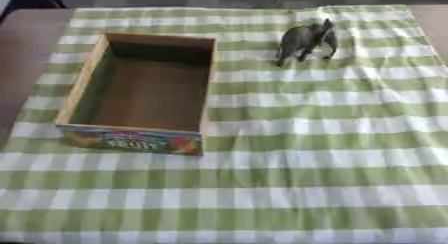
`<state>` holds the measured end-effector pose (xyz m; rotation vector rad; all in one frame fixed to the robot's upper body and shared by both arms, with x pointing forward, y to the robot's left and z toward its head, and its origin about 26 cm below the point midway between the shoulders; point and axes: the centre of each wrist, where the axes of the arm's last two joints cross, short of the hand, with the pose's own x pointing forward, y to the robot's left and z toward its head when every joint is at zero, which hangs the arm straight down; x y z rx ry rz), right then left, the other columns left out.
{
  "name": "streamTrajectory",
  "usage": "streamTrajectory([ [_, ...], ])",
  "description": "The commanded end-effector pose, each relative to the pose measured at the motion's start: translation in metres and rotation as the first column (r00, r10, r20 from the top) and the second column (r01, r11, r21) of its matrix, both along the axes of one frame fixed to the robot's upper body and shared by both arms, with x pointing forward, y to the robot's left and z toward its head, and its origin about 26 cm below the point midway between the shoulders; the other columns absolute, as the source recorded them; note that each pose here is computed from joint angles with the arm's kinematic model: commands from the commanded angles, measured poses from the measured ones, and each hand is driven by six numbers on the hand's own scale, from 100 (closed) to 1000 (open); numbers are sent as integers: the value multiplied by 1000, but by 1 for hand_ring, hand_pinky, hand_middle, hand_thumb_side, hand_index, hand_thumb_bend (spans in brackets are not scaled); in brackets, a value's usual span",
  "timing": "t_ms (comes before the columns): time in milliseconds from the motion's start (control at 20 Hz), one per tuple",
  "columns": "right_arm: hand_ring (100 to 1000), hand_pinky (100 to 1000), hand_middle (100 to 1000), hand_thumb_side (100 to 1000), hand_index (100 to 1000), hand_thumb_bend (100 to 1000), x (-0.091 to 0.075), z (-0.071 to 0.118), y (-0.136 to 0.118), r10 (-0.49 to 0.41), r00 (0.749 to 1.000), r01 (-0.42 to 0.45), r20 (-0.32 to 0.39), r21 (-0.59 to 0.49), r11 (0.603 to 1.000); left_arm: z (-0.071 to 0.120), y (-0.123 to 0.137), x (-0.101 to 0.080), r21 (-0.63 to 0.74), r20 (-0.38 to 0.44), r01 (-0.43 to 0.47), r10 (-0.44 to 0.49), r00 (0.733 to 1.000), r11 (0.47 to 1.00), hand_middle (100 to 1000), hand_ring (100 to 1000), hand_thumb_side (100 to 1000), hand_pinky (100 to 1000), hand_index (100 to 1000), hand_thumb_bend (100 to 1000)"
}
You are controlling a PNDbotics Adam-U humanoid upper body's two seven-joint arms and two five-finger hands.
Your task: Pick up objects on the table and place them in the box.
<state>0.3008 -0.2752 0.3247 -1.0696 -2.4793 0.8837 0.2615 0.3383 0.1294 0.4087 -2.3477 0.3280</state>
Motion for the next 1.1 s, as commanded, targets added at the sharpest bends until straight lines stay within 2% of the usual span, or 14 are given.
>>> streamTrajectory([
  [50, 936, 941, 891, 1000, 976, 131, -2, 17, 6, -32, 999, 36, 32, -122, 992, 8, 0, -2, 32, 20, 11, -12, 1000, 999, 688, 383, 763, 329, 556, 100],
  [250, 954, 959, 899, 1000, 978, 201, 10, 26, 15, -31, 999, 41, 45, -230, 972, 8, 0, -2, 33, 20, 17, -17, 1000, 999, 688, 382, 762, 328, 555, 100],
  [450, 972, 976, 912, 971, 993, 223, 27, 30, 22, -40, 999, 48, 33, -331, 942, 8, -1, -2, 37, 19, 21, -22, 1000, 999, 688, 382, 760, 328, 554, 100],
  [750, 989, 987, 930, 899, 1000, 267, 56, 19, 25, -106, 994, 77, -37, -461, 884, 9, -1, -1, 42, 18, 29, -30, 999, 999, 689, 382, 757, 328, 553, 100],
  [1100, 998, 992, 943, 874, 1000, 306, 88, 9, 17, -207, 973, 111, -104, -576, 810, 10, -2, 0, 43, 17, 38, -39, 999, 998, 689, 382, 756, 327, 552, 100],
])
